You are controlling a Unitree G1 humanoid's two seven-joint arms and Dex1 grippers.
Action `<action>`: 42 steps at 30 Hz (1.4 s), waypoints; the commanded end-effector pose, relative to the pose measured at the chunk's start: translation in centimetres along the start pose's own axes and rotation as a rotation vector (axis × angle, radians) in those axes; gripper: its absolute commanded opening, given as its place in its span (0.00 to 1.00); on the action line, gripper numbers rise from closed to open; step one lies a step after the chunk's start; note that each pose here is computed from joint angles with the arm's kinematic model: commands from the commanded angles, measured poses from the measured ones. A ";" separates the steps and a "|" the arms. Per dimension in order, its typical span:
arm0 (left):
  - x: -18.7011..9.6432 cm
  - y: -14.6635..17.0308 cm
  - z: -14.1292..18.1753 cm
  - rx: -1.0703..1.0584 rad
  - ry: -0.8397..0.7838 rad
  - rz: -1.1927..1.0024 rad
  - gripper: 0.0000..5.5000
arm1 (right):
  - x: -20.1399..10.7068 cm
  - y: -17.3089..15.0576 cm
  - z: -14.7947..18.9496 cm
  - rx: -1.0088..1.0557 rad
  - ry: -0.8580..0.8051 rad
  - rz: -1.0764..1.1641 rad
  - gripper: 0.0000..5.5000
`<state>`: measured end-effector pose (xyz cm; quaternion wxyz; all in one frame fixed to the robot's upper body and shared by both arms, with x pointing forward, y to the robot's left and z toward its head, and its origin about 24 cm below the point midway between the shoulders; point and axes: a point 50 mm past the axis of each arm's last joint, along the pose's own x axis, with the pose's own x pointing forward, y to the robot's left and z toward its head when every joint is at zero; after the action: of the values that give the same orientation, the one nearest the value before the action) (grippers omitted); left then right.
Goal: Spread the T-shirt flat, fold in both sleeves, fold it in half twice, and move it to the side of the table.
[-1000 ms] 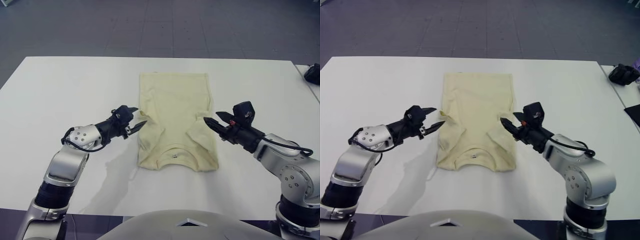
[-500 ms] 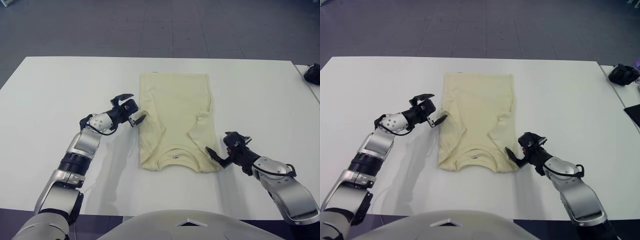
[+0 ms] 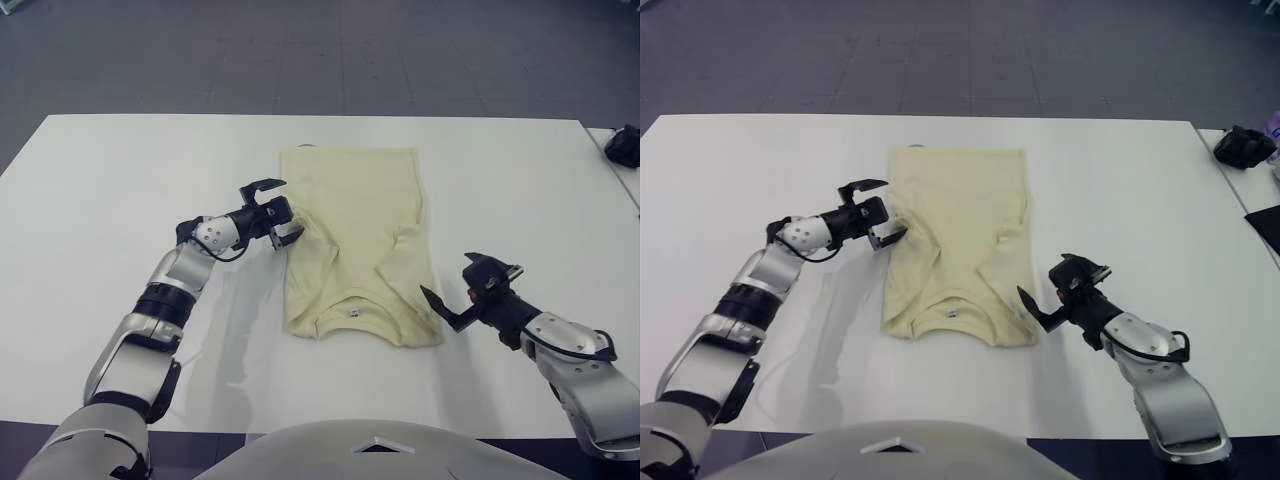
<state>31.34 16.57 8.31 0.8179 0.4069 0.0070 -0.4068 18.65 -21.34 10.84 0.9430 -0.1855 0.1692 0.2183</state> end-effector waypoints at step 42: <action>-8.1 -11.7 -1.3 0.371 -0.210 -0.444 0.39 | -8.2 3.4 -14.9 -0.774 0.068 0.284 0.98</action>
<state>18.41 18.94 3.44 0.6457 0.4806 -0.0827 -0.5876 8.44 -25.02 3.38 0.8199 -0.4682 -0.0095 0.3293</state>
